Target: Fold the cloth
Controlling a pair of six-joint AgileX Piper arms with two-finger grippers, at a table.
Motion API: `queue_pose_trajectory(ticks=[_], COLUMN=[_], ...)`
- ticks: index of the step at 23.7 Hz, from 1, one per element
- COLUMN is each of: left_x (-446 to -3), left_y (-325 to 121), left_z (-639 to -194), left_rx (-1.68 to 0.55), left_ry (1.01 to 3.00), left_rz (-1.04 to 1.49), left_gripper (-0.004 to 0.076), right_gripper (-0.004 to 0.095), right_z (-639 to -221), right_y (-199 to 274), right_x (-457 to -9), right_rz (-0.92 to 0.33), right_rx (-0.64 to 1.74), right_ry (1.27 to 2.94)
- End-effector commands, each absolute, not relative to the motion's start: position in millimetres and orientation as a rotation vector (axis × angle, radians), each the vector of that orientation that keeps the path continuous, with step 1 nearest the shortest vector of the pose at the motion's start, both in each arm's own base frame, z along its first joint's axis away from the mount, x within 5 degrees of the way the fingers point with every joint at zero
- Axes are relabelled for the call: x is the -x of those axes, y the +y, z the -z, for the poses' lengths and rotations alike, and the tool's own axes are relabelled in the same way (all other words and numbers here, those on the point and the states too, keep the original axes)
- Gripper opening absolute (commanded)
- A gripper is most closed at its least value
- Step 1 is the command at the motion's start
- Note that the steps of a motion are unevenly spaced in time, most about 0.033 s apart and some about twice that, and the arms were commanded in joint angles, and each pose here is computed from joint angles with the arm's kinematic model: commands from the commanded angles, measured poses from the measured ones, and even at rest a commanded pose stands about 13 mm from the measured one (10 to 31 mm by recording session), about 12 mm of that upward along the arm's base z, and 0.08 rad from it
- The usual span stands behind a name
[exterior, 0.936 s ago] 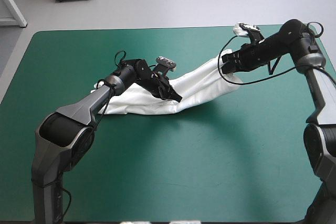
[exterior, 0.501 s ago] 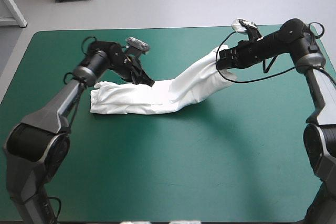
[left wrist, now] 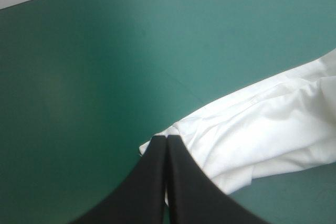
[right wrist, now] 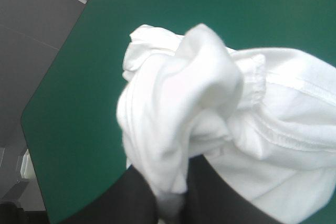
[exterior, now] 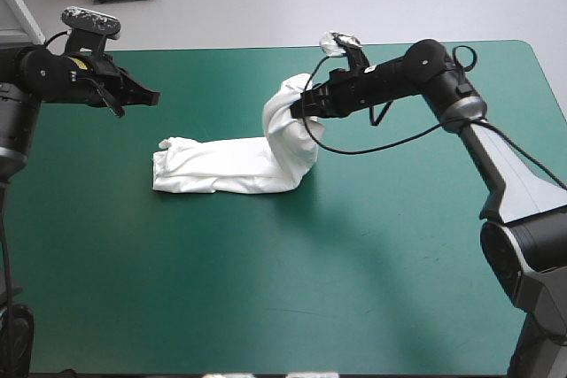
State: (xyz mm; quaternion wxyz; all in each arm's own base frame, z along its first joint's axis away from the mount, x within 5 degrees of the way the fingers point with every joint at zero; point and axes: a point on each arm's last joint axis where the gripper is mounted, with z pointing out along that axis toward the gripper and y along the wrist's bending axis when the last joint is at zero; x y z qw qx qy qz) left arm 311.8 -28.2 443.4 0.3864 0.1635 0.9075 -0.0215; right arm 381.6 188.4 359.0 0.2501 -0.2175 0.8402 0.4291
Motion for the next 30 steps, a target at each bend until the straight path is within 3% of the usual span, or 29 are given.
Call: queue_pose_trajectory(ticks=[1, 7, 9, 14, 21, 24, 28, 30], left_x=[-281, -256, -253, -249, -249, -248, -244, -239], left_y=[-27, -24, -24, -22, -22, -22, -22, -22], left_z=[-480, -497, -496, -496, -495, -496, -497, -500], left_rx=[-0.386, -0.386, -0.386, -0.389, -0.39, -0.391, -0.393, -0.392], left_ry=[2.172, 2.123, 2.127, 2.14, 2.143, 2.145, 2.148, 2.138], left_rz=[0.06, 0.025, 0.019, -0.002, -0.001, -0.001, 0.002, 0.003], left_gripper=[-0.0009, -0.0009, -0.0009, -0.0009, -0.0009, -0.0009, -0.0009, -0.0009], right_gripper=[-0.0017, 0.0001, 0.0094, 0.045, 0.0463, 0.0463, 0.0463, 0.0464], right_z=[-393, -370, -357, -340, -359, -368, -367, -366], right_y=[220, 290, 307, 327, 325, 318, 293, 279], right_x=[-372, -382, -385, -386, -385, -385, -391, -397], right_rz=[-1.246, -1.303, -1.317, -1.339, -1.299, -1.216, -0.984, -0.945], right_rx=[0.645, 0.781, 0.816, 0.848, 0.875, 0.925, 0.957, 0.905], right_ry=[2.115, 2.07, 2.075, 2.088, 2.023, 2.03, 2.203, 2.274])
